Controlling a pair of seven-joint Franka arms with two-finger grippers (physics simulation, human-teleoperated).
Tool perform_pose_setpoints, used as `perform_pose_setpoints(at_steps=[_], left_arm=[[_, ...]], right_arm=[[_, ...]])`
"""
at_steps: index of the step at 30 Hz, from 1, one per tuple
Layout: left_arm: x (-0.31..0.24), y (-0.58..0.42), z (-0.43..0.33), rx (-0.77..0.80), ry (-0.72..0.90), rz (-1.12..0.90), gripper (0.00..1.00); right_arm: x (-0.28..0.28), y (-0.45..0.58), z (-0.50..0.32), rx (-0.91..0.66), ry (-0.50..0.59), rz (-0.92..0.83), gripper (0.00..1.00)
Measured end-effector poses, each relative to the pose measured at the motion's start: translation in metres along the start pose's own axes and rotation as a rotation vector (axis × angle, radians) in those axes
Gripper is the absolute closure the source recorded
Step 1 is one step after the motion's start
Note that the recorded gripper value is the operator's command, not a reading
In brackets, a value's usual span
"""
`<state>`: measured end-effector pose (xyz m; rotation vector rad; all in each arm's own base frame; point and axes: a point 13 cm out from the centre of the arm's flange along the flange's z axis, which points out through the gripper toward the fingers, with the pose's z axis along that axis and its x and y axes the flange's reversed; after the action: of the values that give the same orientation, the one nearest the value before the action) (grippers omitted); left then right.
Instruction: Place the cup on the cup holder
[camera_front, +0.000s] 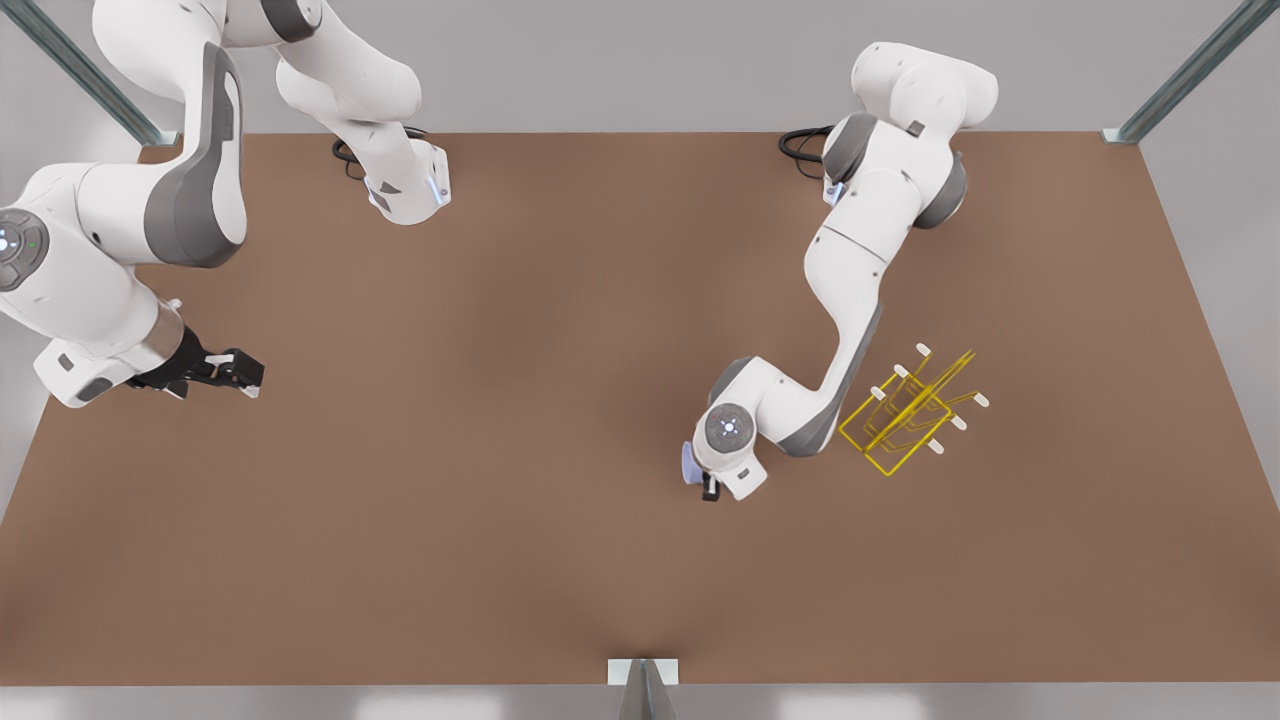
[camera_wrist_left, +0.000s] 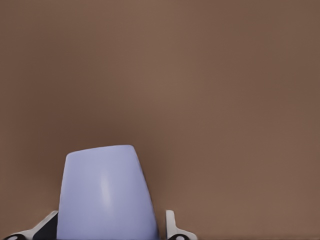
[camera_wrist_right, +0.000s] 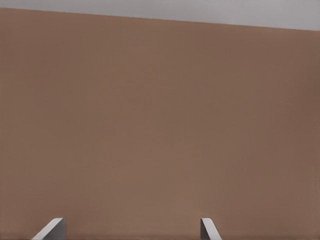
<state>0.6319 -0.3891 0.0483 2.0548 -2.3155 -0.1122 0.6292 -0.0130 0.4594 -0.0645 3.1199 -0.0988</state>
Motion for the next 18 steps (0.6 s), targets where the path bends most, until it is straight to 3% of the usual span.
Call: perform_pose_setpoints(at_steps=[3,4,5,9,14,18], left_arm=[[0.004,0.000,0.006,0.004,0.005,0.016,0.01],[0.005,0.000,0.006,0.006,0.007,0.020,0.09],[0.005,0.000,0.007,0.007,0.008,0.025,0.26],[0.005,-0.003,-0.003,0.018,0.016,0.047,0.22],[0.023,0.007,-0.083,0.021,0.048,0.103,0.20],[0.024,0.030,-0.126,0.011,-0.060,0.188,0.20]], right_arm=[[0.000,0.000,0.001,0.000,0.003,-0.007,0.00],[0.000,-0.001,0.002,0.000,0.005,-0.008,0.00],[0.000,-0.002,0.004,0.000,0.007,-0.009,0.00],[0.000,-0.001,0.005,0.000,0.010,-0.017,0.00],[0.000,-0.001,0.005,0.001,0.011,-0.022,0.00],[0.000,-0.002,0.005,0.001,0.011,-0.025,0.00]])
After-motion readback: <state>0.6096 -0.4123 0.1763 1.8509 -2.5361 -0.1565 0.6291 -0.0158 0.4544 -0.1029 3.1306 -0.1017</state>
